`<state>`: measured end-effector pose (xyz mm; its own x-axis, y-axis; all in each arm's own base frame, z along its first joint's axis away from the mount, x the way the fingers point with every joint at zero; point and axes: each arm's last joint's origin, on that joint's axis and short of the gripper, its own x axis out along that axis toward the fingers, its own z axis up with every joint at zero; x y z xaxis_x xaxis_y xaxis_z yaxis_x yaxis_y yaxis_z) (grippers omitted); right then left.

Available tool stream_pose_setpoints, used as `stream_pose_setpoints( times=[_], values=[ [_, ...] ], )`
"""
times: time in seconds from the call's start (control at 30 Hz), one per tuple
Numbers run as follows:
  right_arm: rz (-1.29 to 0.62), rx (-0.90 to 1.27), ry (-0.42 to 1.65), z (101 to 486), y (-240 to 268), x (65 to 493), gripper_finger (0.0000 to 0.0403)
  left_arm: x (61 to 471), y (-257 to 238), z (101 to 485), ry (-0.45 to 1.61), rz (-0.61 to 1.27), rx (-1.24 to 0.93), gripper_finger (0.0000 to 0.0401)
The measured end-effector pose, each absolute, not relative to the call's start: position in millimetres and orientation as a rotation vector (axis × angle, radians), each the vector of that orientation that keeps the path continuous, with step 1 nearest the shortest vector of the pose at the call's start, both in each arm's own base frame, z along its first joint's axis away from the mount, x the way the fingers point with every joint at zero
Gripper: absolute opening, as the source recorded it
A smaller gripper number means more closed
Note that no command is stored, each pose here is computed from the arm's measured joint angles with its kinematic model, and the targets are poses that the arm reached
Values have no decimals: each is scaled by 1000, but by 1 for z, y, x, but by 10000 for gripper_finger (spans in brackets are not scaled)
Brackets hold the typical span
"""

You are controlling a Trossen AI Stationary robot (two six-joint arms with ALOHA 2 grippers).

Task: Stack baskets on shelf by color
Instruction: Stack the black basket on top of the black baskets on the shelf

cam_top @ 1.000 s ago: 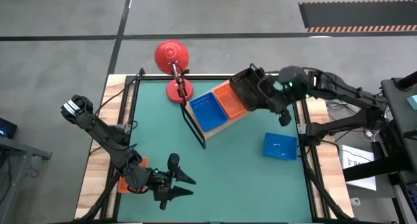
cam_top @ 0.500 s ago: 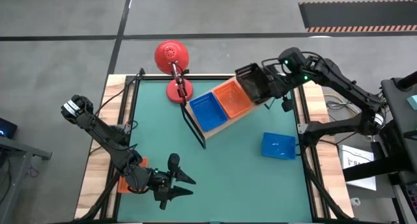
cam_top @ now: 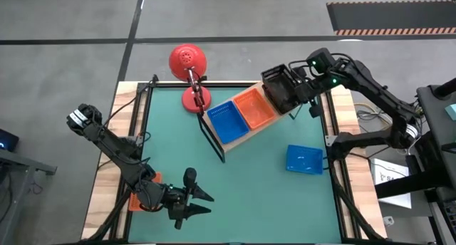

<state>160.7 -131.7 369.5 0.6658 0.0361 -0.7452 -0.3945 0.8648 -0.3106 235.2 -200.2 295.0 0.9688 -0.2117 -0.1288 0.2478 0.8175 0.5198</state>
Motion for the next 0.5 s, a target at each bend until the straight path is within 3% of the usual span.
stream_pose_setpoints(
  times=[0.5],
  values=[
    [276,-424,925,349,-139,166,8,235,-200,295,70,-244,541,164]
  ],
)
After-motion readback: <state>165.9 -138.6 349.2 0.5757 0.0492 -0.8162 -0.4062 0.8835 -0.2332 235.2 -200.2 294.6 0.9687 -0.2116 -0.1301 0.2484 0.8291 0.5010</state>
